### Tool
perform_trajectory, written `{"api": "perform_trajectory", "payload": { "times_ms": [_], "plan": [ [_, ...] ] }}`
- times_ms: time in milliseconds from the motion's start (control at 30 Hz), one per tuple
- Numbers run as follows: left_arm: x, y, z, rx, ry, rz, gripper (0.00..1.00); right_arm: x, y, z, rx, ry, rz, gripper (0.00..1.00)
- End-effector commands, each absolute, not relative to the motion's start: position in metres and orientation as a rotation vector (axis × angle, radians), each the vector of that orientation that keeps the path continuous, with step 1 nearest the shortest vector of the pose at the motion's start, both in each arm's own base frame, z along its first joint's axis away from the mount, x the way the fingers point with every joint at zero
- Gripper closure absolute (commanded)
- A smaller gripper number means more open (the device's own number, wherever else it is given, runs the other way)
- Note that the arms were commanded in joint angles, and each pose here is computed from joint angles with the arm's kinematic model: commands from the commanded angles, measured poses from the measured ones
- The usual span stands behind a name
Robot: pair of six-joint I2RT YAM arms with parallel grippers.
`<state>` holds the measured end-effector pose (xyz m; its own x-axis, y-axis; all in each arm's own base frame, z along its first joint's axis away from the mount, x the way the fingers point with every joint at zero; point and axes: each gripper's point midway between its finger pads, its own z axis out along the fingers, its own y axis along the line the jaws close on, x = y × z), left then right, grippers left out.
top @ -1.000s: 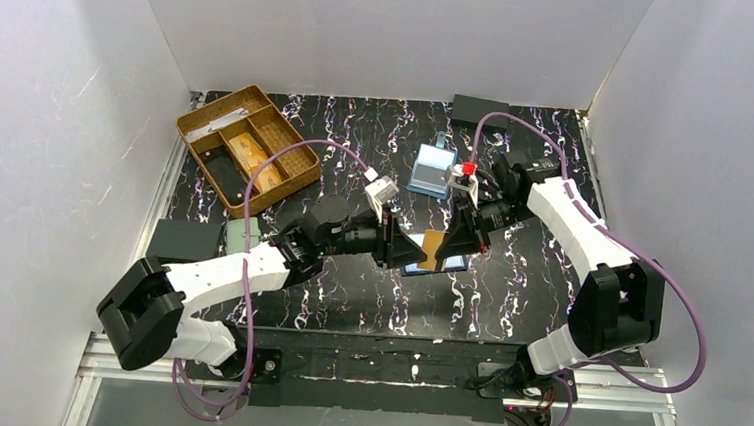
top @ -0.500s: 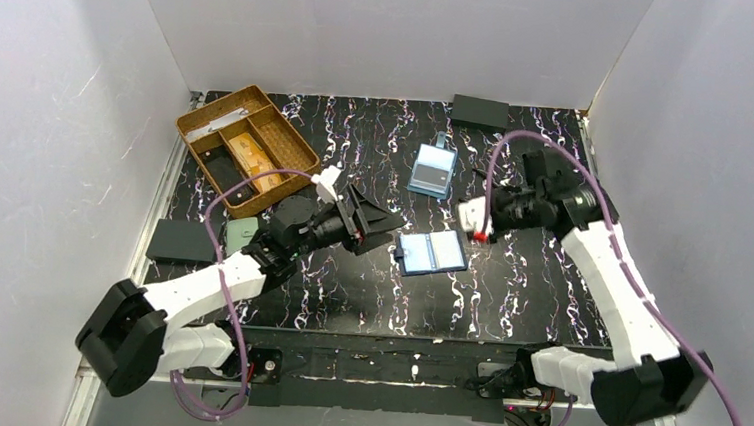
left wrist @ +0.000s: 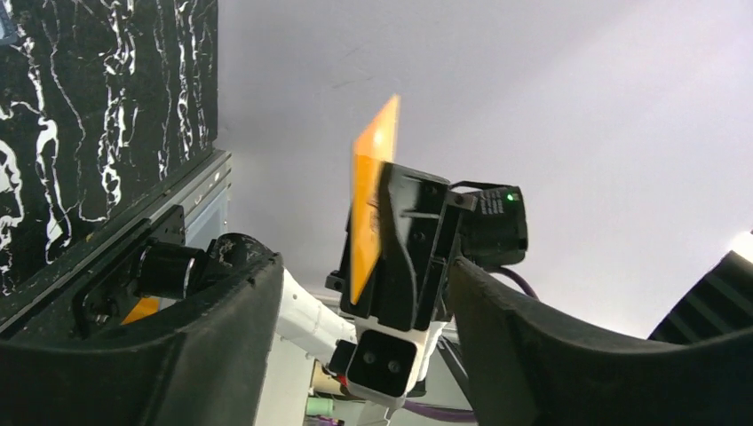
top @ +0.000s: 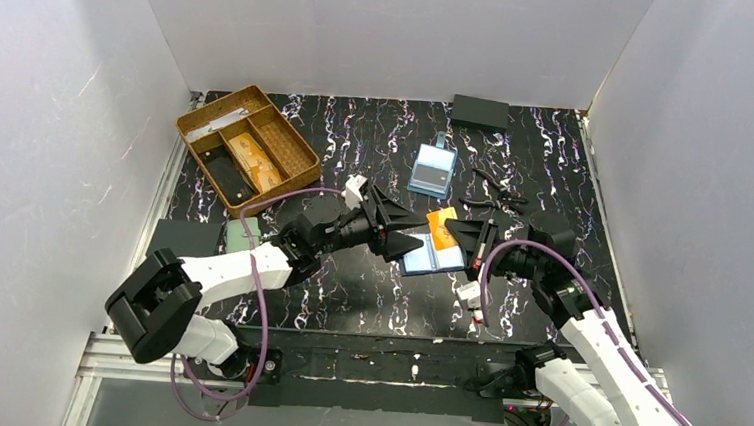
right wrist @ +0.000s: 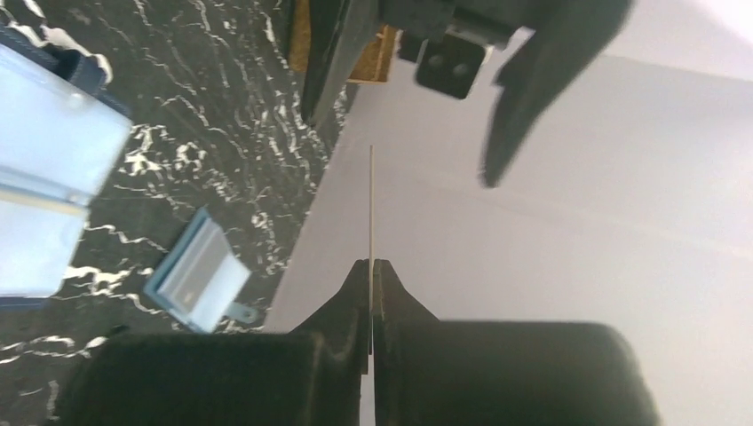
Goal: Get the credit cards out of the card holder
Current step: Place the credit card in the storage box.
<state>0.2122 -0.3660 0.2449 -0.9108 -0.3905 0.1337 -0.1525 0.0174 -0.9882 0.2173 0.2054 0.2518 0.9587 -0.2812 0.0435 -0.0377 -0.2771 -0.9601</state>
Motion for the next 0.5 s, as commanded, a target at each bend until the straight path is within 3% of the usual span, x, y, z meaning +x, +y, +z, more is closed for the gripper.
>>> {"api": "perform_trajectory", "payload": {
  "times_ms": [0, 267, 367, 467],
  "plan": [
    [0.212, -0.377, 0.256, -0.596, 2.087, -2.059, 0.39, 0.212, 0.216, 0.282, -1.751, 0.070, -0.345, 0.99],
    [0.212, -0.387, 0.262, -0.557, 2.067, -2.088, 0.61, 0.206, 0.224, 0.277, -1.742, 0.084, -0.306, 0.99],
    [0.211, -0.390, 0.264, -0.532, 2.059, -2.106, 0.77, 0.204, 0.226, 0.275, -1.738, 0.096, -0.295, 0.99],
    [0.210, -0.392, 0.266, -0.491, 2.031, -2.127, 1.00, 0.202, 0.228, 0.274, -1.734, 0.114, -0.277, 0.98]
  ]
}}
